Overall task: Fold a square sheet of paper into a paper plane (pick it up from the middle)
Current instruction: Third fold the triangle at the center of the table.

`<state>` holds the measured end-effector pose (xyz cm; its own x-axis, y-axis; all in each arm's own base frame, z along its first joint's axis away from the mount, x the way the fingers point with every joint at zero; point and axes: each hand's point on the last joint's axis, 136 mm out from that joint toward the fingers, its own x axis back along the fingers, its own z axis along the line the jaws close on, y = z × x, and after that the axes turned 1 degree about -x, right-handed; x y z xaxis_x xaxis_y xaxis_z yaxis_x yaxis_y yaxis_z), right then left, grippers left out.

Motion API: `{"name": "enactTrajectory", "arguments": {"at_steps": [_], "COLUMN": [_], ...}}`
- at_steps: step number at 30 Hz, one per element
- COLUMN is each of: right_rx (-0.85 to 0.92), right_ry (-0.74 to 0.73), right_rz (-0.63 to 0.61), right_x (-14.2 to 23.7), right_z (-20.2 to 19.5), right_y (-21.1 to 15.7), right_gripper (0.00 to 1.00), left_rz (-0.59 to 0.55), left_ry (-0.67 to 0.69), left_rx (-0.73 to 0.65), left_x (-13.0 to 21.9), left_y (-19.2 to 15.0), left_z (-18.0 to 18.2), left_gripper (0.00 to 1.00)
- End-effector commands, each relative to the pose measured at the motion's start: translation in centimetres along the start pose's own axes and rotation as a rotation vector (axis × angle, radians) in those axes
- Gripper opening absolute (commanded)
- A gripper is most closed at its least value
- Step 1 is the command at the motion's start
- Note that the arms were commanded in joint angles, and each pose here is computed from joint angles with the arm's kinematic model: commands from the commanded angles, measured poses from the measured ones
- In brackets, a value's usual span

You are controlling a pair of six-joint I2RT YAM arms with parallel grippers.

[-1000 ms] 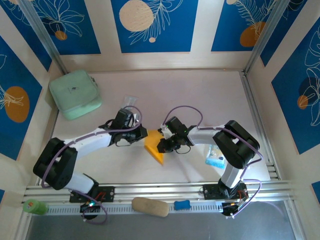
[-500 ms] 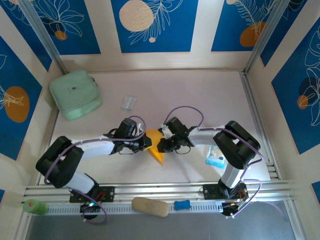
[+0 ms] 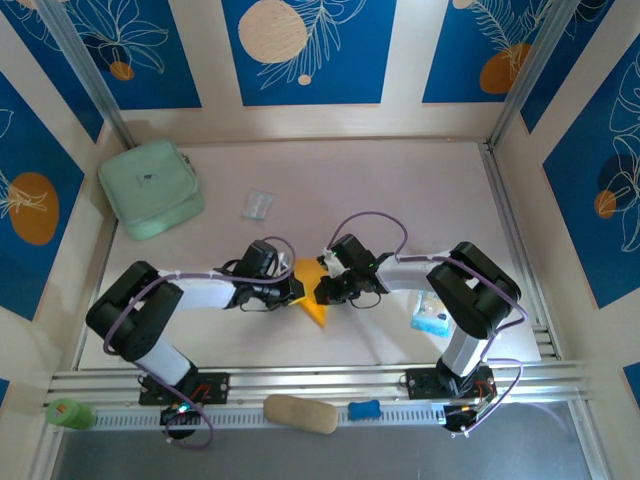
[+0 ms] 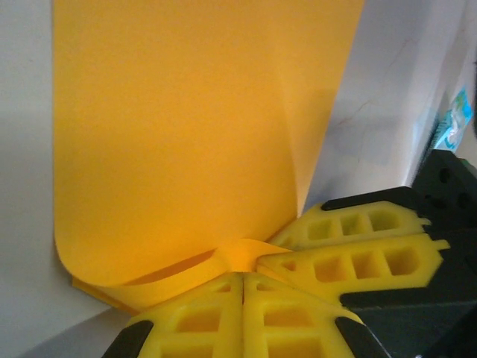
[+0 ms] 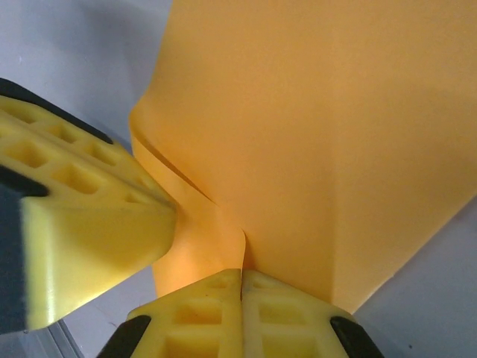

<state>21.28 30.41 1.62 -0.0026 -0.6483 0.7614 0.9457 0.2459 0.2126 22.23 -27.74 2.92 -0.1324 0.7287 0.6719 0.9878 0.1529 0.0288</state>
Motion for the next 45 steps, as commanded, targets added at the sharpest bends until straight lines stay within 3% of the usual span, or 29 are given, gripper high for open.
{"name": "enactTrajectory", "arguments": {"at_steps": [1,8,14,20,25,30,45], "right_rx": [-0.020,-0.018,-0.016,-0.030,-0.046,-0.052,-0.037], "right_ry": [-0.032,-0.016,0.023,-0.007,-0.023,-0.022,-0.002], "right_rz": [0.010,-0.001,-0.006,0.002,0.015,0.022,0.012], "right_x": [0.3,0.7,1.0,0.8,0.4,0.1,0.6], "right_z": [-0.8,-0.2,0.8,0.0,-0.9,-1.2,-0.4], "right_y": [-1.0,-0.8,-0.5,-0.9,-1.5,-1.7,-1.3], "right_gripper": [0.03,0.08,0.19,0.05,0.02,0.01,0.01], "left_rz": [0.028,0.037,0.039,0.023,-0.048,-0.101,0.016], "left_ry": [-0.005,0.012,0.019,-0.002,-0.025,0.036,0.160], "left_rx": [-0.004,-0.009,-0.011,-0.039,-0.117,-0.158,-0.074], "left_x": [-0.6,-0.9,-1.0,-0.6,1.3,2.2,-1.2], "left_y": [-0.7,-0.6,-0.7,-0.3,0.9,2.3,2.2], "left_z": [0.4,0.7,0.9,0.0,-2.4,-2.4,1.2], "left_gripper": [0.02,0.03,0.04,0.06,0.12,0.18,0.21]}}
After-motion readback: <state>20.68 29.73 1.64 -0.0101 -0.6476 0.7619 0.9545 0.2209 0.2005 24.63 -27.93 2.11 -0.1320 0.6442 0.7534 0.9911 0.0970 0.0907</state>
